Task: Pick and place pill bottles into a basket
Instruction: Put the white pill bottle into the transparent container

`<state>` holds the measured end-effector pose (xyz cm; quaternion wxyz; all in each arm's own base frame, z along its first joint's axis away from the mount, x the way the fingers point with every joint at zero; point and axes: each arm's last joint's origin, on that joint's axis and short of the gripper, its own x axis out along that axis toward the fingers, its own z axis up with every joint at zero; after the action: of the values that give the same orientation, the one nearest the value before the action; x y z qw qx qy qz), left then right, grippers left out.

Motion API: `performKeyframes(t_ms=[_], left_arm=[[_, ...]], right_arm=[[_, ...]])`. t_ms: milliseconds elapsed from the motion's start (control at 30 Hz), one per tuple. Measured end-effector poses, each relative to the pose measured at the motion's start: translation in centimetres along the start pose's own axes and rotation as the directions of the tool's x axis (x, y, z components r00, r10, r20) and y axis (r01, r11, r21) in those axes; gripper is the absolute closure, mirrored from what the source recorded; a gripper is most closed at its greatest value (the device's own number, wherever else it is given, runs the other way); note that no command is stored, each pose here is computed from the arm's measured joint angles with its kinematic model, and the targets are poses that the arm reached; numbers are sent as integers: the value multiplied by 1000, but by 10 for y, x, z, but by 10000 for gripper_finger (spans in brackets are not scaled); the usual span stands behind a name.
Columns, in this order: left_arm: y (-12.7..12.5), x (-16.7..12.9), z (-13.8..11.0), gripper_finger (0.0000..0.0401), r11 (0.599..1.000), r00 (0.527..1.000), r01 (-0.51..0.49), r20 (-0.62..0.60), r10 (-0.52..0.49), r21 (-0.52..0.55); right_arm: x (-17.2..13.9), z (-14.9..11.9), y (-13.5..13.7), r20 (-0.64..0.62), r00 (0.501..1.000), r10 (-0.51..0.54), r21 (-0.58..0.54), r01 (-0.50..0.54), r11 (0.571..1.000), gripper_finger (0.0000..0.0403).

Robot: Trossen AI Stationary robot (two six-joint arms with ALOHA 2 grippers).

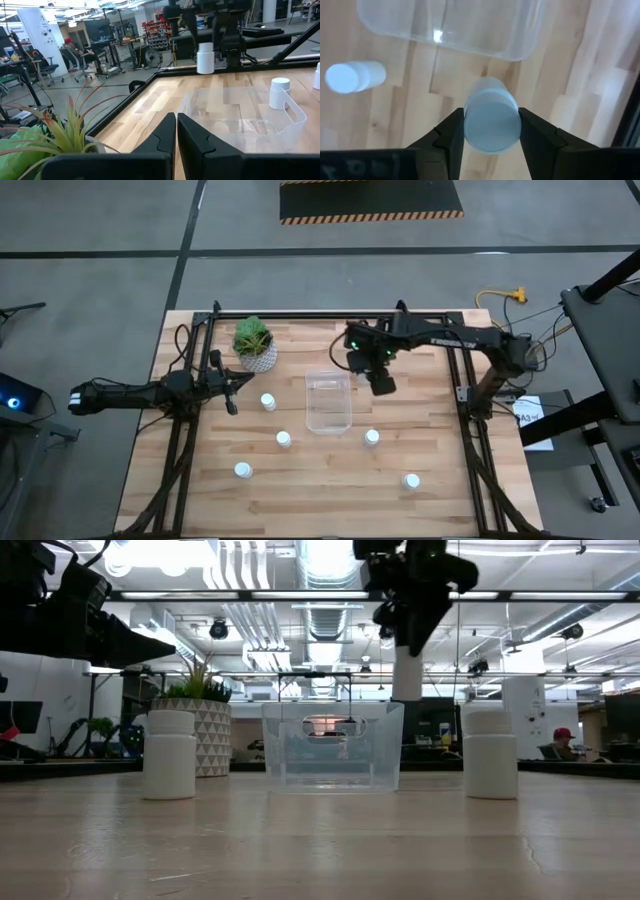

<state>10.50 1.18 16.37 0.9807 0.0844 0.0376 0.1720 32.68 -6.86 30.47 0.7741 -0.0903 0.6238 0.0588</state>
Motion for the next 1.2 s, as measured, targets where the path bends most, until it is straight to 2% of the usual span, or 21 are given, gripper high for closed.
performKeyframes(t_ms=[367,800,1200], left_arm=[[0,0,0,401,1000,1000,0,0,0,0],[0,0,0,401,1000,1000,0,1,0,0],[0,0,0,401,1000,1000,0,0,0,0]], right_arm=[[6,29,-18,36,999,-7,-49,9,999,259],[33,43,-23,53,998,26,-85,-22,996,259],[86,53,-28,-29,994,110,-88,-112,990,259]])
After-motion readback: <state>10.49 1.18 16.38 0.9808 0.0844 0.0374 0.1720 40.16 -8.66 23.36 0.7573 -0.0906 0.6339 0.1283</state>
